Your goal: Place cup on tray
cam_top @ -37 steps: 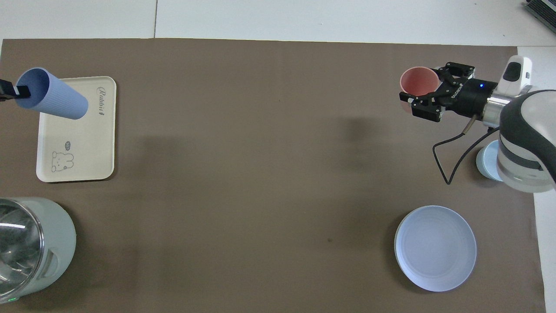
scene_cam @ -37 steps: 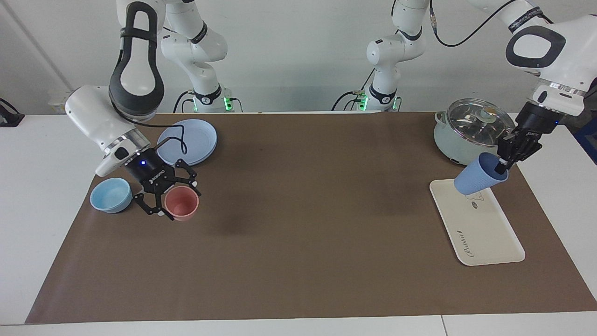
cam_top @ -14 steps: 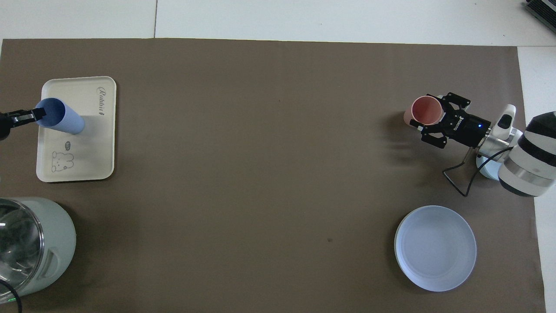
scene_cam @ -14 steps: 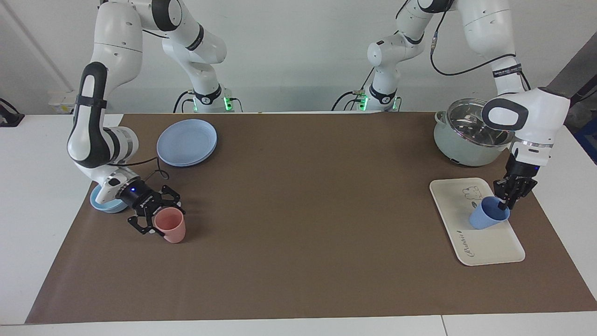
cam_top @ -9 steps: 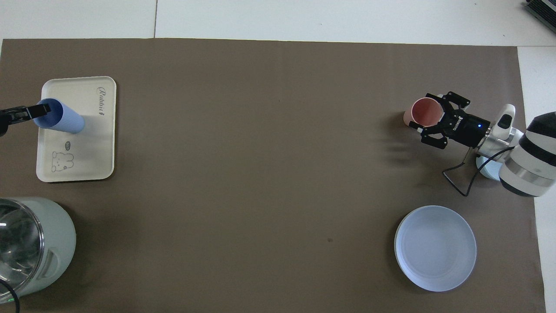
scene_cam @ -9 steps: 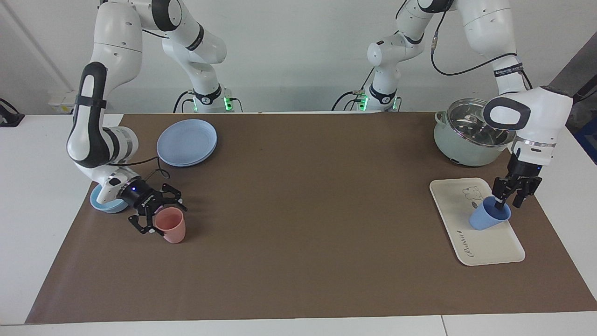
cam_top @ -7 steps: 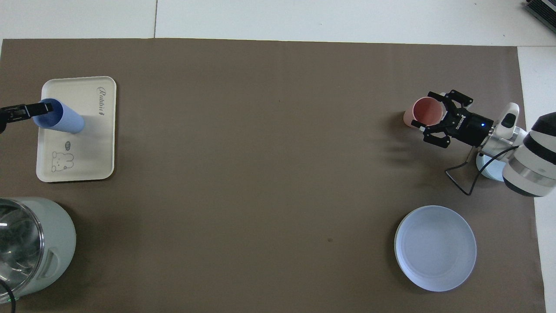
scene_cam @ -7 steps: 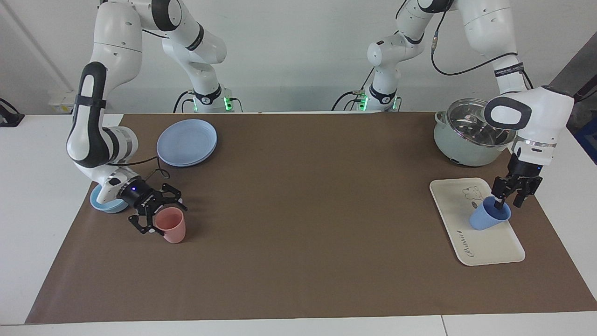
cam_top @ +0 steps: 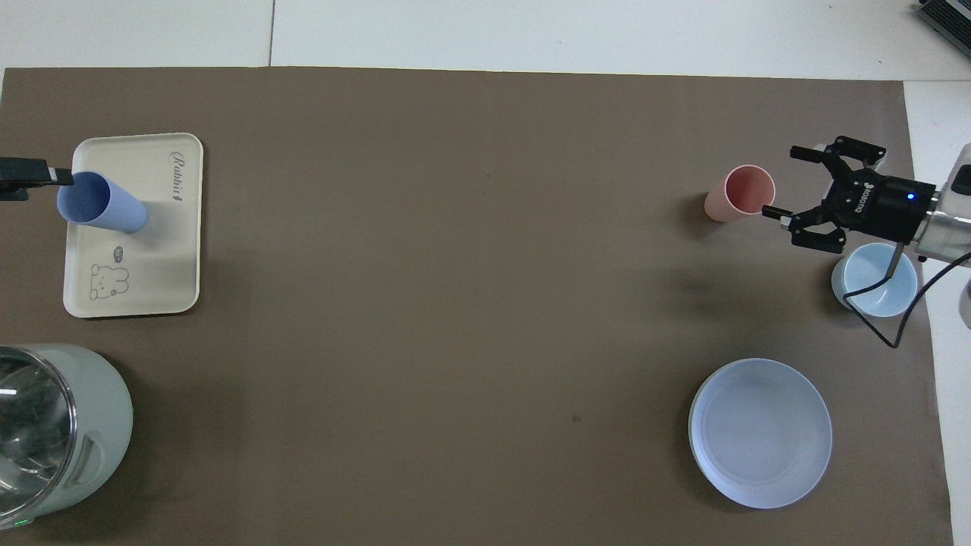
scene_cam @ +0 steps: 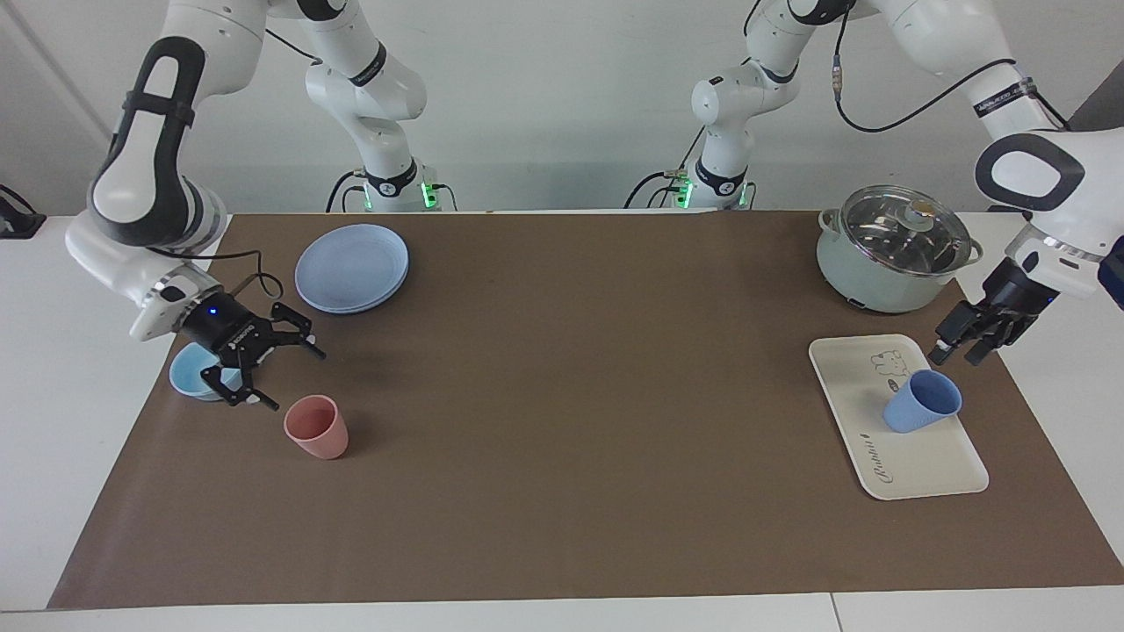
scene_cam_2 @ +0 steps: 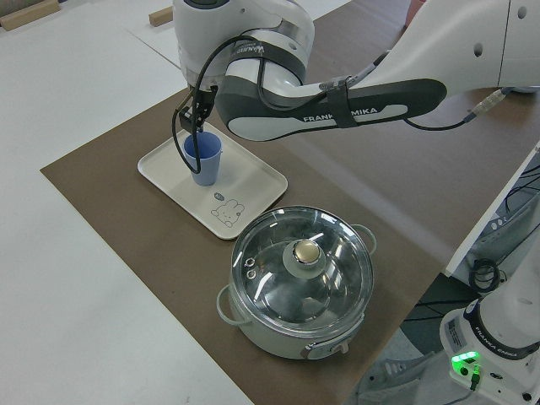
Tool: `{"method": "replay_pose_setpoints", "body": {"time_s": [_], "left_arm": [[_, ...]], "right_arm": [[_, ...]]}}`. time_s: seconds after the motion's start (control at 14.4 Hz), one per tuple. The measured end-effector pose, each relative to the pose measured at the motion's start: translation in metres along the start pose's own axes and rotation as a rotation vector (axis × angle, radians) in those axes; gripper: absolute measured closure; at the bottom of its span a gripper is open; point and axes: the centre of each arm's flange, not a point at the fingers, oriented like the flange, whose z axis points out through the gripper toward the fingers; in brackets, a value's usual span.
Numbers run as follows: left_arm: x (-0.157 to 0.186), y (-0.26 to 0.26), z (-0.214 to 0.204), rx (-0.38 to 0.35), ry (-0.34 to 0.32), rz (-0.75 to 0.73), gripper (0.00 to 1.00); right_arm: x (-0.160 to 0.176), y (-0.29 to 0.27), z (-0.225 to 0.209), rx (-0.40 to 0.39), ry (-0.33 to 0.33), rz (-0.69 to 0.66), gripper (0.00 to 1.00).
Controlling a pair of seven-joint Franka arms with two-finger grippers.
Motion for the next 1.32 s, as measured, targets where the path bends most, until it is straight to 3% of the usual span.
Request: {"method": "replay_pose_setpoints", "body": {"time_s": [0.35, 0.55, 0.76, 1.04, 1.32], "left_arm": [[0.001, 0.047, -0.020, 0.141, -0.161, 0.037, 0.11], [-0.003, 0.104, -0.028, 0.227, -0.263, 0.137, 0.11], [-0.008, 0.148, -0.039, 0.246, -0.296, 0.179, 0.11], [-0.027, 0.176, -0.074, 0.260, -0.286, 0.201, 0.11], [-0.047, 0.178, -0.092, 0.274, -0.286, 0.200, 0.13]], "right_arm": [[0.043, -0.005, -0.037, -0.054, -0.323, 0.076, 0.00], [0.084, -0.024, -0.016, -0.138, -0.525, 0.185, 0.00], [0.126, -0.056, 0.020, -0.254, -0.680, 0.307, 0.00], [0.161, -0.101, 0.065, -0.396, -0.787, 0.493, 0.00], [0.187, -0.125, 0.049, -0.508, -0.793, 0.711, 0.00]]}}
